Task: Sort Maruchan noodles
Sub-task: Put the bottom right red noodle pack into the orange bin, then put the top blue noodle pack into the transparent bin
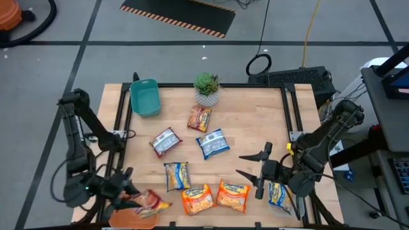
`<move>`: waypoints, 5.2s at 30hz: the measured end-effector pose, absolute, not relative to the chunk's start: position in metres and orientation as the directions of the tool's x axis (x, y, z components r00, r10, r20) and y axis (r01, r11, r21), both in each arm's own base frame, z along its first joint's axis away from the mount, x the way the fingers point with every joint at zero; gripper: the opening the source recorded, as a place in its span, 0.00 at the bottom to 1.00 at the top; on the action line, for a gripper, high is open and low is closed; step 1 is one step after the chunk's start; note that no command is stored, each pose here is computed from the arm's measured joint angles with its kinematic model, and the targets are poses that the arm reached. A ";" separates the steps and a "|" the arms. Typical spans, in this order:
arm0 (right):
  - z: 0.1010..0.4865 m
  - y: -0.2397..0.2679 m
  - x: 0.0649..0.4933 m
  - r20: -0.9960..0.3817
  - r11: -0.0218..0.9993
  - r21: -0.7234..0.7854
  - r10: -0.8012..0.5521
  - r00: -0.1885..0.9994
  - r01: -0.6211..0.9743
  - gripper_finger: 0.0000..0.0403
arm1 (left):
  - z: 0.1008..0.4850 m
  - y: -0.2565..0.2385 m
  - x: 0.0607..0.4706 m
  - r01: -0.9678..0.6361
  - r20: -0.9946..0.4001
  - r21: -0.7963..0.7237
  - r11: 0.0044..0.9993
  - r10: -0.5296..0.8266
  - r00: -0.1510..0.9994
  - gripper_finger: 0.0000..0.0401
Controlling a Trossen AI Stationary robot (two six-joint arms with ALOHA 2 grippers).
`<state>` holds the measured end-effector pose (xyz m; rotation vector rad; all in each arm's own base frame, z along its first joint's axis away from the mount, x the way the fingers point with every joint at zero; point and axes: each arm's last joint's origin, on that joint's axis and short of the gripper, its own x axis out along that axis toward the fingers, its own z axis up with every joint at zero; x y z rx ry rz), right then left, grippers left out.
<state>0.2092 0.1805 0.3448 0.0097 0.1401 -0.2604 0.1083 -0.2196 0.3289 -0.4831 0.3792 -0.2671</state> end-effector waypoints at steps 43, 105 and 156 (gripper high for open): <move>0.332 0.177 0.208 -0.163 0.963 -0.046 -0.270 0.949 0.266 0.53 | 0.300 -0.213 0.130 0.939 -0.902 0.195 0.285 -0.324 0.286 0.34; 0.329 0.173 0.212 -0.161 0.951 -0.055 -0.309 0.937 0.305 0.53 | 0.254 -0.278 0.179 0.877 -0.926 0.365 0.314 0.019 0.378 0.75; 0.285 0.150 0.249 -0.487 0.948 0.204 -0.118 0.866 0.244 0.53 | 0.297 -0.181 0.175 -0.377 -0.474 0.506 0.776 0.615 0.630 0.71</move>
